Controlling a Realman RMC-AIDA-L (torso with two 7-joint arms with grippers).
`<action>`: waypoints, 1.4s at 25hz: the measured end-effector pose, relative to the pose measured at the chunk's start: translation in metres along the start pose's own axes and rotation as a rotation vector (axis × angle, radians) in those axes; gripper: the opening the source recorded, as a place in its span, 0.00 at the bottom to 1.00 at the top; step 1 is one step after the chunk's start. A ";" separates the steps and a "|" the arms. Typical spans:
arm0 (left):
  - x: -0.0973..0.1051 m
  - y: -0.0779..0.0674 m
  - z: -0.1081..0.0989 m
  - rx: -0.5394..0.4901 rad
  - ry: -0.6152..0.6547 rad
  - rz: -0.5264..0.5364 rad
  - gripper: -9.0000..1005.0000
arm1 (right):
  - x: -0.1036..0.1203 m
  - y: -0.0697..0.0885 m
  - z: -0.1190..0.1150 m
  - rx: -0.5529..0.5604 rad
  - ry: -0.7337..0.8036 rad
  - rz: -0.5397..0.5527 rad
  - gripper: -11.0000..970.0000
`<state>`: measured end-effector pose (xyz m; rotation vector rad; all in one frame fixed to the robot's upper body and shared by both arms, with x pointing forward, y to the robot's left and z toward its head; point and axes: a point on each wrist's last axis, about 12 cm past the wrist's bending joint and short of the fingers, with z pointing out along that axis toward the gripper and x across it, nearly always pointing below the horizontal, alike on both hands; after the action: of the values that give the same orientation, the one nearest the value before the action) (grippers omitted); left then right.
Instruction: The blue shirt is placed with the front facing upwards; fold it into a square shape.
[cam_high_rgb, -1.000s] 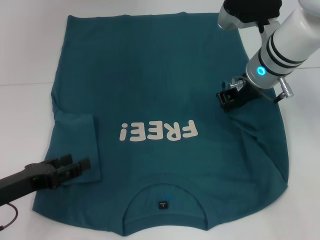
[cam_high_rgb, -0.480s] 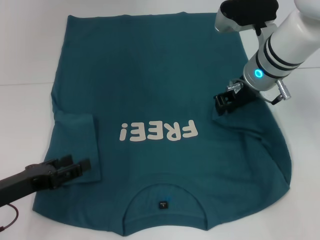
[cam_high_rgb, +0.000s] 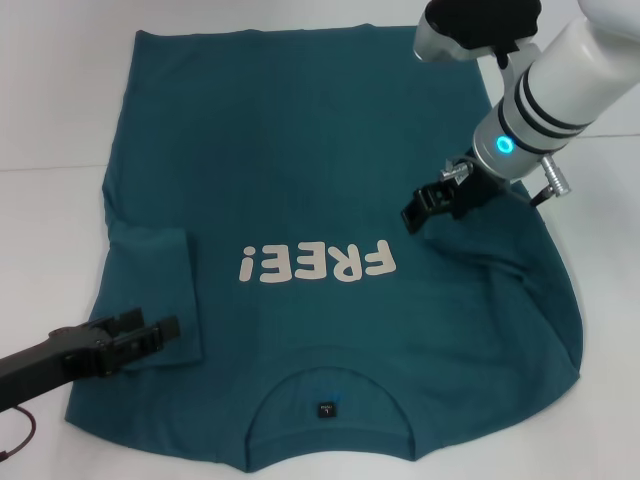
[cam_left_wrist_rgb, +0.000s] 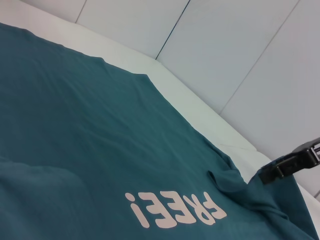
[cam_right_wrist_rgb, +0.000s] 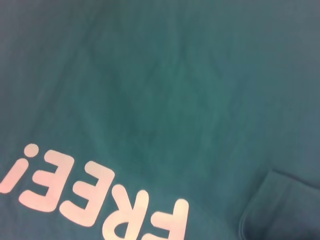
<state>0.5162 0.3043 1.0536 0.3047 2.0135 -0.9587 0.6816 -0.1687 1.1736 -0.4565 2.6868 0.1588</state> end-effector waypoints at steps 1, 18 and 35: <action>0.000 0.000 0.000 0.000 0.000 0.000 0.75 | -0.001 0.000 -0.002 0.000 -0.005 -0.008 0.59; -0.002 0.000 0.000 0.001 0.000 -0.002 0.75 | 0.038 -0.084 -0.046 -0.244 -0.093 0.223 0.71; -0.002 -0.001 0.001 0.010 0.001 -0.003 0.75 | 0.055 -0.123 -0.046 -0.119 -0.123 0.222 0.71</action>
<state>0.5173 0.3033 1.0553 0.3078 2.0105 -0.9714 0.6590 -0.3087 1.1878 -0.1745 2.6095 0.3992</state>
